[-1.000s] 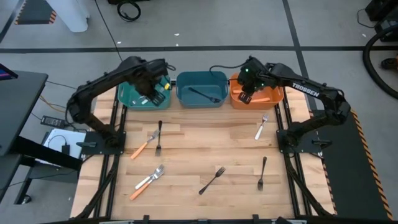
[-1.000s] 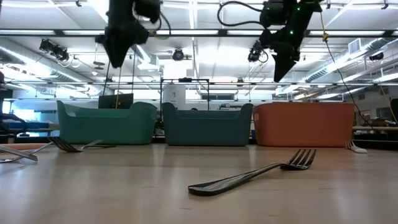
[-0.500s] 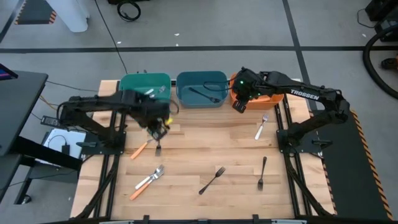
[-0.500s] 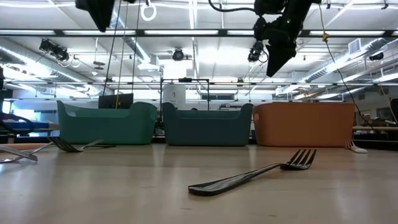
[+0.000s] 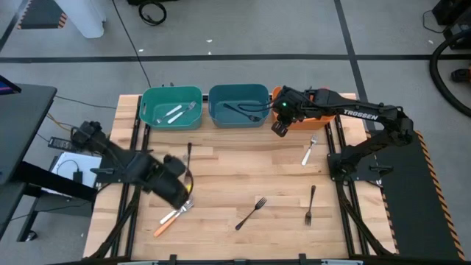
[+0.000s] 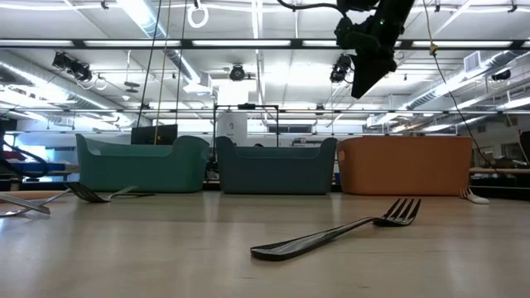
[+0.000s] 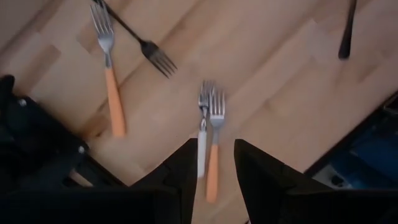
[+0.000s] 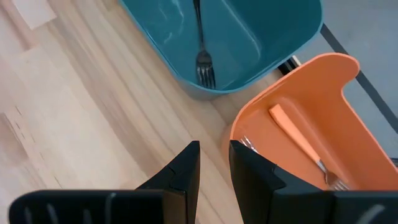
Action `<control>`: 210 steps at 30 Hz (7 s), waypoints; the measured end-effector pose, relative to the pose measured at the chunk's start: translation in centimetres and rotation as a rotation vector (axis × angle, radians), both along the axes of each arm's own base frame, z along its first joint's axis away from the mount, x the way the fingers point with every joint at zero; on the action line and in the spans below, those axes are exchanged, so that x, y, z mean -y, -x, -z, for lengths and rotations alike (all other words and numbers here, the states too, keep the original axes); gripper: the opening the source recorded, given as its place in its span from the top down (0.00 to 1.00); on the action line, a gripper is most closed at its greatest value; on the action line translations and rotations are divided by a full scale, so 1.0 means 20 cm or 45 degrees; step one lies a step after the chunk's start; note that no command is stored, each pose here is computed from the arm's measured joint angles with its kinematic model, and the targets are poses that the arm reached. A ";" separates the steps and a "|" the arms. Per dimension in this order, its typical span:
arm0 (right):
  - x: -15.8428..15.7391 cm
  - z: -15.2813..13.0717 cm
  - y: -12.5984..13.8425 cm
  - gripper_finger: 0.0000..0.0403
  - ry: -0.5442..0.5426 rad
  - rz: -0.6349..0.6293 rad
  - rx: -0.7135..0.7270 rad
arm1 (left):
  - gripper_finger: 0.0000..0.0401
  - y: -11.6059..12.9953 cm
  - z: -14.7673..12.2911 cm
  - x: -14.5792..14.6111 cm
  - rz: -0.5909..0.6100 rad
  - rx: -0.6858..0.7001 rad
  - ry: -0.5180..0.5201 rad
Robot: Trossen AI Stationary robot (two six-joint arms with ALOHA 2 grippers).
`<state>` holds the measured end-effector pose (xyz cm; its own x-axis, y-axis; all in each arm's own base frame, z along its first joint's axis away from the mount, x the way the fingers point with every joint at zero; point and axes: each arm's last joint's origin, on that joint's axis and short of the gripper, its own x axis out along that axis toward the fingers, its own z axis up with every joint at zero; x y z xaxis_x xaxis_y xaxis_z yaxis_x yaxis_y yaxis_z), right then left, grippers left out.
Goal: Sort silverware by color (type)
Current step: Put the yellow fork into the orange bin
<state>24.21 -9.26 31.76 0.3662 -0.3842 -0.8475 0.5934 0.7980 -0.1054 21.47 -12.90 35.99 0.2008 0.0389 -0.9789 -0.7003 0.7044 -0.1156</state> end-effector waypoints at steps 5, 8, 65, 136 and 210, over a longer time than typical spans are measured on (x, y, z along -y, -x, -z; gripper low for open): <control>-0.03 0.00 -0.02 0.77 -0.028 0.037 0.051 | 0.68 0.02 0.07 0.17 0.051 -0.052 -0.012; -0.06 -0.01 -0.03 0.77 -0.022 0.013 0.059 | 0.64 0.01 0.13 0.25 0.089 -0.092 -0.033; -0.33 -0.03 -0.12 0.77 -0.060 -0.136 0.214 | 0.63 -0.13 1.11 0.39 -0.093 -0.480 0.025; -0.46 -0.09 -0.20 0.77 -0.507 -0.409 0.496 | 0.89 -0.30 0.42 -0.38 -0.127 0.783 -0.049; 0.10 -0.15 0.16 0.90 0.310 -0.041 0.019 | 0.81 -0.42 0.16 -0.94 -0.267 1.421 -0.481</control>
